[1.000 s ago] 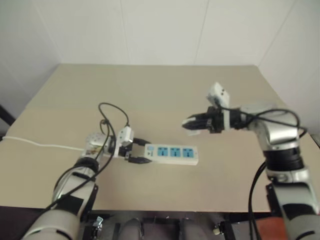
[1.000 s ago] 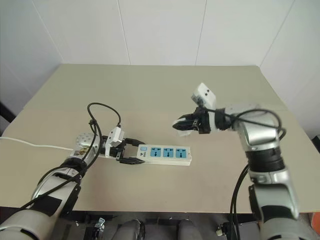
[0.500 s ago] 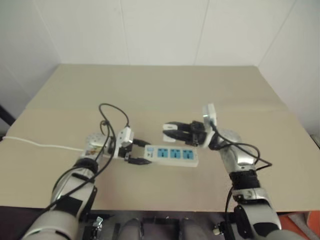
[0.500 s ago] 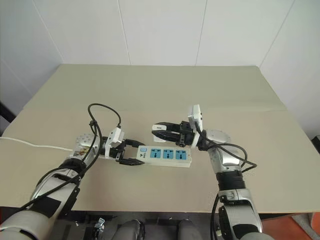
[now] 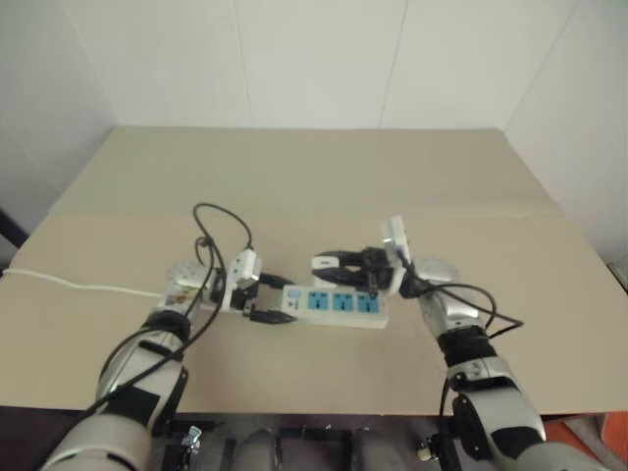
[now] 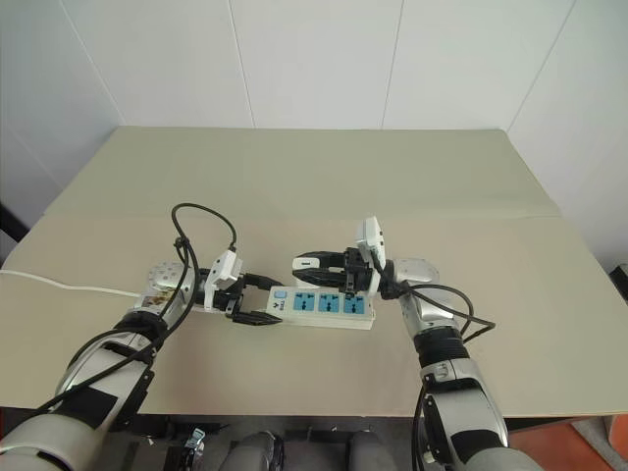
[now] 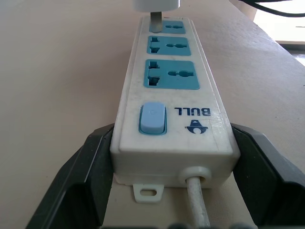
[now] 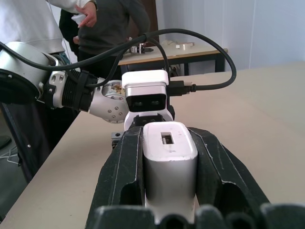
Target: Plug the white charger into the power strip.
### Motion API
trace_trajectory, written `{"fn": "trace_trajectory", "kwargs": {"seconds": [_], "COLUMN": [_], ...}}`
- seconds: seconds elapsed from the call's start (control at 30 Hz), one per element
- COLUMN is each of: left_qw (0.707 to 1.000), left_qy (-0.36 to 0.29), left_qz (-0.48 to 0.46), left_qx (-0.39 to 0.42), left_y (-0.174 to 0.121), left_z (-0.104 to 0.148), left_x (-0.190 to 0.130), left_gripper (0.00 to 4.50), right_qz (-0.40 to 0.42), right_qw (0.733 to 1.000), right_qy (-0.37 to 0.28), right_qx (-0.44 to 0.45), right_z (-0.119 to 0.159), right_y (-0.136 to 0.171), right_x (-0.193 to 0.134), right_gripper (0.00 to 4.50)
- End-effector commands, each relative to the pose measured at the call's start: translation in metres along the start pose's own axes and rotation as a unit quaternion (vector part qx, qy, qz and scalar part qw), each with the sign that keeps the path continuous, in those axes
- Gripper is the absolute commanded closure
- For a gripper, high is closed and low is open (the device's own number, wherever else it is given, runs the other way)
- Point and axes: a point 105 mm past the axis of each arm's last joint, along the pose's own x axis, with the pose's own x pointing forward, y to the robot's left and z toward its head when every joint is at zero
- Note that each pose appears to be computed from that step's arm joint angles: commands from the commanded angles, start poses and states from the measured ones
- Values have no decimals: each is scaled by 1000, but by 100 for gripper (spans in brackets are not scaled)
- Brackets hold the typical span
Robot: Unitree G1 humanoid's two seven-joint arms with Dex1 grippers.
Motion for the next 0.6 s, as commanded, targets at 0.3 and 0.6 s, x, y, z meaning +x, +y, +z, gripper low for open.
{"fn": "trace_trajectory", "kwargs": {"seconds": [0.3,0.6], "left_qw": [997,997], "left_qy": [40,39], "left_qz": [-45,-46], "left_qx": [-43,-42], "left_y": [-20,-20], "left_z": [-26,-25], "left_x": [6,7], "left_gripper": [124,124], "right_qz": [17,17], "right_qw": [1000,1000], "right_qy": [-11,-4], "right_qx": [-16,-8], "right_z": [4,-2], "right_y": [-1,-2], "right_x": [16,18], "right_gripper": [338,338]}}
